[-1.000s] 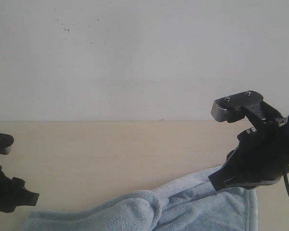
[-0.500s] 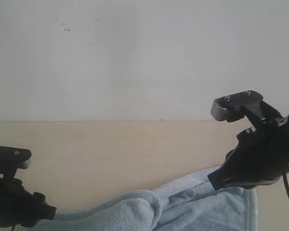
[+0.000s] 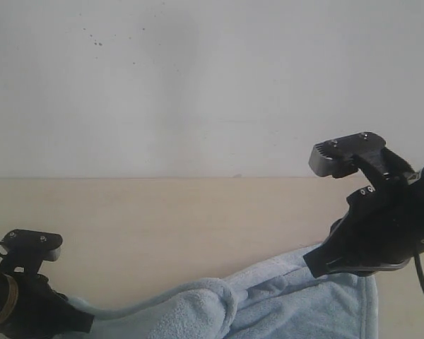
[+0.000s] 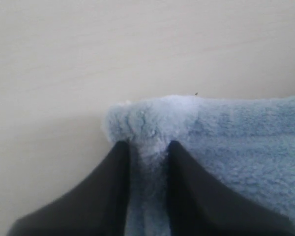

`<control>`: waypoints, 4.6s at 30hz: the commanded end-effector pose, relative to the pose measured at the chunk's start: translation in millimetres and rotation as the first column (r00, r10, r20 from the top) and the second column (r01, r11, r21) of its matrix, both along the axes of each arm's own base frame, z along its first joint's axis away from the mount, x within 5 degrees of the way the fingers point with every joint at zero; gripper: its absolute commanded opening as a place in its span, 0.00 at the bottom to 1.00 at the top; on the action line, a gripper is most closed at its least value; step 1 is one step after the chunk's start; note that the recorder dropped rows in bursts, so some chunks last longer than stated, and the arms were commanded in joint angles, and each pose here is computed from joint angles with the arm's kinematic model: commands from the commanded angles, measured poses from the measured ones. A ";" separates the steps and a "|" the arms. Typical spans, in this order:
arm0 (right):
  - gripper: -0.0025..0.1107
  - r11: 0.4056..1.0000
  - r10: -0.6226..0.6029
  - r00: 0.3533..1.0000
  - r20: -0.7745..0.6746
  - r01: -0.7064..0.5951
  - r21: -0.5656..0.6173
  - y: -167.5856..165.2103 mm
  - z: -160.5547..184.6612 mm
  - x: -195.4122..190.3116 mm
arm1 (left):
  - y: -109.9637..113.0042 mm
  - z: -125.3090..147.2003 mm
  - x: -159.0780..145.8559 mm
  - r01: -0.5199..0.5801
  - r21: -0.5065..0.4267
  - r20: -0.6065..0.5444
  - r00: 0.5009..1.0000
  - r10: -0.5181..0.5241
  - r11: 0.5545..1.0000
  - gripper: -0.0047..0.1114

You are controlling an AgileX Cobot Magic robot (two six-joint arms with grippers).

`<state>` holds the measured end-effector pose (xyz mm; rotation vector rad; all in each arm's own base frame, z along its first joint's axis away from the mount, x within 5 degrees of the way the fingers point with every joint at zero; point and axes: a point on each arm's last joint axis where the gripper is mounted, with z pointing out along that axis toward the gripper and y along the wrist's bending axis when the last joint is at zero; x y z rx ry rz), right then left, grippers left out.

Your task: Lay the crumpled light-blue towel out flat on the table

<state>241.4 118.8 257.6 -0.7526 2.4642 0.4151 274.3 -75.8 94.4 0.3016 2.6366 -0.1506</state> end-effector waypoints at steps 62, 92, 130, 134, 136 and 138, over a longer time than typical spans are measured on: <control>0.02 0.992 0.009 0.904 -0.428 -0.061 -0.108 -28.0 -75.2 -68.0 | 47.5 216.0 -81.4 -0.188 -0.036 0.666 0.727 0.164 0.981 0.07; 0.50 0.833 0.213 0.892 -0.399 -0.379 -0.403 11.6 -123.0 -73.7 | 48.0 220.0 -93.8 -0.173 -0.052 0.649 0.743 0.165 0.984 0.07; 0.02 0.930 0.146 0.973 -0.180 -0.197 -0.311 17.1 -94.4 -65.2 | 51.2 222.0 -102.3 -0.187 -0.052 0.635 0.752 0.177 0.981 0.07; 0.02 0.963 0.137 0.990 -0.027 -0.140 -0.232 9.7 -54.8 -74.2 | 53.9 225.9 -113.9 -0.179 -0.040 0.633 0.757 0.163 0.983 0.07; 0.02 0.972 0.129 0.991 0.042 -0.118 -0.205 3.7 -37.7 -80.2 | 56.0 230.2 -122.2 -0.172 -0.037 0.646 0.748 0.155 0.984 0.07; 0.02 0.979 0.106 0.990 0.097 -0.087 -0.182 -4.0 -22.4 -87.7 | 59.0 234.8 -131.9 -0.171 -0.037 0.661 0.735 0.153 0.984 0.07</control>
